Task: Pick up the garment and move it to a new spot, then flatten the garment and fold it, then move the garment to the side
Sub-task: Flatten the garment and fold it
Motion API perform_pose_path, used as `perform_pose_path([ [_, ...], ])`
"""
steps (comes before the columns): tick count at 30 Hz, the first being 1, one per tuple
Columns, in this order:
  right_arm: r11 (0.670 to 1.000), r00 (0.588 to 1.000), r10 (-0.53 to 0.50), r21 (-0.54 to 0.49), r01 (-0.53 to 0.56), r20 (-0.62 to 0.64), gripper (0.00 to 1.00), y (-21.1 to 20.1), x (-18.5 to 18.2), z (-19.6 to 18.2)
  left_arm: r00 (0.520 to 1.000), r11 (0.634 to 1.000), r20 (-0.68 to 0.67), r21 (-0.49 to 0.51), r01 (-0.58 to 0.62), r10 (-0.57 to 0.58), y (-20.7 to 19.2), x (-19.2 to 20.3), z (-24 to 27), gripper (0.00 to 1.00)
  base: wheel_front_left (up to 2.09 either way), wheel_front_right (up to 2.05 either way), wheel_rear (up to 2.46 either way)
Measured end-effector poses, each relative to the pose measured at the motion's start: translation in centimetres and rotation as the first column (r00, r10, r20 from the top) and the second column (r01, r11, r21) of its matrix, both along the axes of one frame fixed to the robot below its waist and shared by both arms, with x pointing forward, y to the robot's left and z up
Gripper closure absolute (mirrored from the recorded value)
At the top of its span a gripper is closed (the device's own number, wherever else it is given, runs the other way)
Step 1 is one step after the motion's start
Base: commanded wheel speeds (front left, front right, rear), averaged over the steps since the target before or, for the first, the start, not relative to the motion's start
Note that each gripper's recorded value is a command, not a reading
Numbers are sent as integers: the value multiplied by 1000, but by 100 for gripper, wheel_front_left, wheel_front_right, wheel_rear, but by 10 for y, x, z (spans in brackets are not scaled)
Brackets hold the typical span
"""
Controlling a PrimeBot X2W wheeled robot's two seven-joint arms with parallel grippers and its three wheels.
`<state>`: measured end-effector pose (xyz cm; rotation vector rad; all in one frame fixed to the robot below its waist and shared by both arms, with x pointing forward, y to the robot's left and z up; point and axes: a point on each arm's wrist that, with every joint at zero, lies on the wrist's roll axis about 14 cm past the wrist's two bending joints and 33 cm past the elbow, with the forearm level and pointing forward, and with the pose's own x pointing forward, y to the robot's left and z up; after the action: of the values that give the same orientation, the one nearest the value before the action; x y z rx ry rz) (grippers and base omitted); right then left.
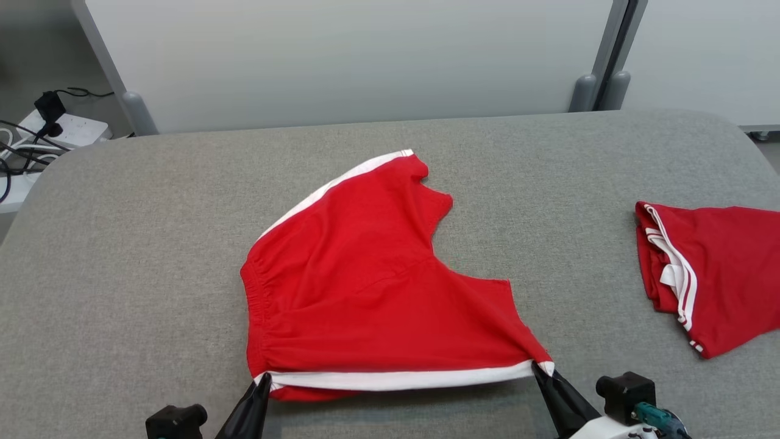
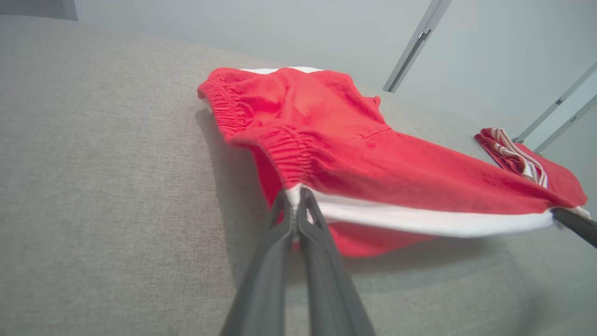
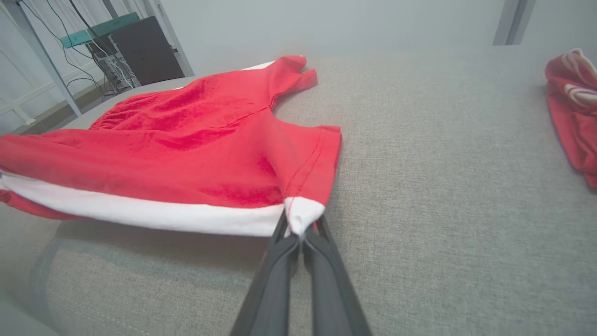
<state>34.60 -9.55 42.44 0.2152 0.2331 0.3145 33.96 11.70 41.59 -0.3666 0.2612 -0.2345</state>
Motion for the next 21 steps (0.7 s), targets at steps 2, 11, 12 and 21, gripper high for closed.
perform_pose_path([
  [2,1000,1000,3,1,-3,2,100,0,-5,0,1000,1000,-2,3,2,-2,0,-4,-1,100,0,0,0],
  [11,1000,1000,16,4,-16,-1,100,-1,-19,-2,1000,1000,-11,8,-15,15,4,-18,-5,100,0,0,0],
  [12,1000,1000,15,6,-15,3,100,-1,-19,0,1000,1000,-8,14,-13,13,4,-19,-4,100,0,0,0],
  [21,1000,997,5,-20,-4,72,100,-10,21,22,994,999,102,-11,-37,38,7,5,29,100,0,0,0],
])
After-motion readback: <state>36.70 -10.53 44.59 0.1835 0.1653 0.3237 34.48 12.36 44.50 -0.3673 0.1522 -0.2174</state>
